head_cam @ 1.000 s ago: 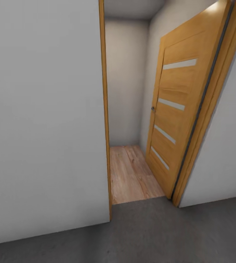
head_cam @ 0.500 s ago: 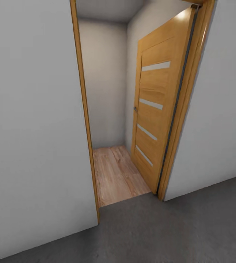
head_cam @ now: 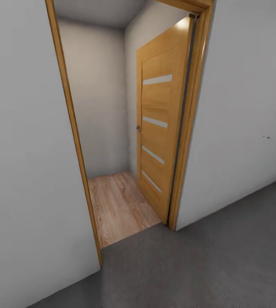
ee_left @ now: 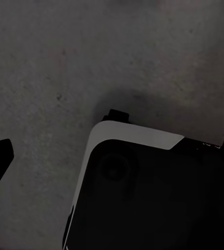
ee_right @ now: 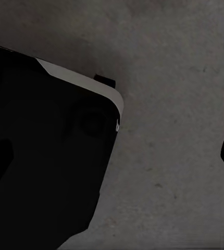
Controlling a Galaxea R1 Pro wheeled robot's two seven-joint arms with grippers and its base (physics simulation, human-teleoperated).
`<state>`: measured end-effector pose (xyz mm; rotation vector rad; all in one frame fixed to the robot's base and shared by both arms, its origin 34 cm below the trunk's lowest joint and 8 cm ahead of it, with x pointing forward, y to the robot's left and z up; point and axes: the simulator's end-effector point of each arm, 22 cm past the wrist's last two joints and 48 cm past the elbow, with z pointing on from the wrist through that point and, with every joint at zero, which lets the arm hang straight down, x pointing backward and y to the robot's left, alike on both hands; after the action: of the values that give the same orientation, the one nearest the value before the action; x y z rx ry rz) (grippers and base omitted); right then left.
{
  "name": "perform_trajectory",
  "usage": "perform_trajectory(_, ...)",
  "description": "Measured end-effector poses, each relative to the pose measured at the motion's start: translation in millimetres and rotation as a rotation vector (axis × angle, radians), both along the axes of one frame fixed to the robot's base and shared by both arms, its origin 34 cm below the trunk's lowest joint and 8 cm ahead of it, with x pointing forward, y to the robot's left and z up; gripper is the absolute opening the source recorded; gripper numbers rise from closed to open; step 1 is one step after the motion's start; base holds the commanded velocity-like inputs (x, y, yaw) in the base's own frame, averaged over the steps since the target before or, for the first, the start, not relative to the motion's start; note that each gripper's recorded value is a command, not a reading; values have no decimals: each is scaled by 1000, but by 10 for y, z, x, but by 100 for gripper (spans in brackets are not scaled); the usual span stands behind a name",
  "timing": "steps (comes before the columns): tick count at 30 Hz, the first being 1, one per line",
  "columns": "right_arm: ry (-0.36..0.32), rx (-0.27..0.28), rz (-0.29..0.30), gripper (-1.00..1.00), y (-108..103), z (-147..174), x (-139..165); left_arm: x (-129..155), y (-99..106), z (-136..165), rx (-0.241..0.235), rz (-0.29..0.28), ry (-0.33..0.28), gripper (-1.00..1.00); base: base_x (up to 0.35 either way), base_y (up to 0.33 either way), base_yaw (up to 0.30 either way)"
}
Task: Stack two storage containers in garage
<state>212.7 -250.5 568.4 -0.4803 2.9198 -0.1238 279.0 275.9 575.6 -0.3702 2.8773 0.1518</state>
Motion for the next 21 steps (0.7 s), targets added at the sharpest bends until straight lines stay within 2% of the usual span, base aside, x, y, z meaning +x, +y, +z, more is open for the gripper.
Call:
perform_trajectory(14, -8, -1, 0, 100, -12, 7, 31, 26, 0, 11, 0, -1, -6, 100, 7, 0, -297)
perform_trajectory(16, -10, -2, 0, 100, -14, 8, 35, 29, -2, 12, 0, -5, -7, 100, 176, 0, -264)
perform_trajectory(21, -10, -3, 0, 100, -18, 9, 36, 32, 7, 15, 1, -11, -8, 100, 298, 0, -52)
